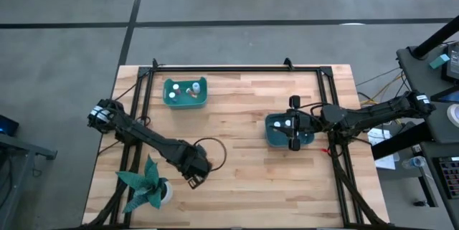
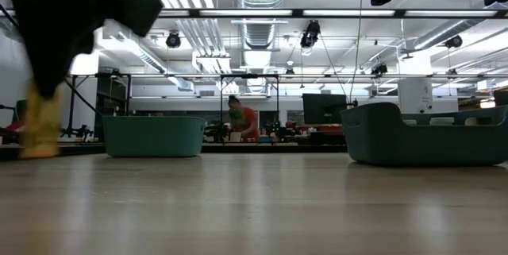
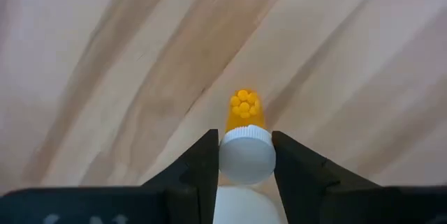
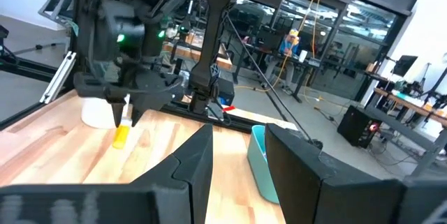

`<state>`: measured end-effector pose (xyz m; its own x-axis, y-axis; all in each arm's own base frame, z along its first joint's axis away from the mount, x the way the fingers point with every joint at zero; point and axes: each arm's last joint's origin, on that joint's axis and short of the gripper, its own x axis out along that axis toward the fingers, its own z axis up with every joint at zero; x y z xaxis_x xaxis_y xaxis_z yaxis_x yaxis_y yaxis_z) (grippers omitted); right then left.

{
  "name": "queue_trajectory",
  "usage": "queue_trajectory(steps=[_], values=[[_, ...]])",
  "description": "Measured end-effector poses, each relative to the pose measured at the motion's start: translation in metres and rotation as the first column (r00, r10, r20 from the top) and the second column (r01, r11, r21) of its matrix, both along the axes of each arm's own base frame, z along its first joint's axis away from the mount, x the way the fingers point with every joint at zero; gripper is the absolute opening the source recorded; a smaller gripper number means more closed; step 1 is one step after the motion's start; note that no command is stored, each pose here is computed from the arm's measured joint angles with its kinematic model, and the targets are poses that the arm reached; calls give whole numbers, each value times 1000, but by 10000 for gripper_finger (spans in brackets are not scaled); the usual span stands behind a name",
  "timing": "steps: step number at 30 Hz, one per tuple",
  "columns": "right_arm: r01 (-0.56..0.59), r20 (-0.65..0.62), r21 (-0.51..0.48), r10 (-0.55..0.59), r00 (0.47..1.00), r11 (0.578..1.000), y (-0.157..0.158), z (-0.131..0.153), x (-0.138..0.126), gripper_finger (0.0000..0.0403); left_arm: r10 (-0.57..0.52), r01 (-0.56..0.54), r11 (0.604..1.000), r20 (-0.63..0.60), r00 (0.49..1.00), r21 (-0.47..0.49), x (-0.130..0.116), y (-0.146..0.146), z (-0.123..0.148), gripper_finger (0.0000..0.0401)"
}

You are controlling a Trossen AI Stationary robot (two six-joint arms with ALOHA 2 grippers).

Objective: Pick and place medicine bottles into bin by pill shape (circle, oval)
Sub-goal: Put the orange tablet bottle into the blue bin

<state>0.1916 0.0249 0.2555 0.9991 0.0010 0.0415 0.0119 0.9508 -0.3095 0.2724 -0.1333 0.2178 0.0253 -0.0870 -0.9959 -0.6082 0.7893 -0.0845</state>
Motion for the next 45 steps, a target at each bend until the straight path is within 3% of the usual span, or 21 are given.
queue_trajectory(steps=[4,14,22,33,38,45], values=[[0,-4,9,0,1000,1000,0,0,0,123,-93,94,996,96,991,-3,17,10,21,101],[2,-48,98,3,999,995,0,-5,0,123,-342,303,937,274,899,175,52,54,55,103],[-11,-132,187,36,991,982,6,-14,1,123,-606,446,788,407,683,425,76,60,70,104],[-36,-278,346,138,951,938,39,-33,15,123,-822,497,559,363,439,663,91,58,79,104],[27,-371,345,110,922,938,50,-34,28,127,-844,480,527,366,392,701,95,56,79,104],[95,-480,350,91,872,932,59,-27,53,175,-851,486,516,357,386,705,94,56,72,104]])
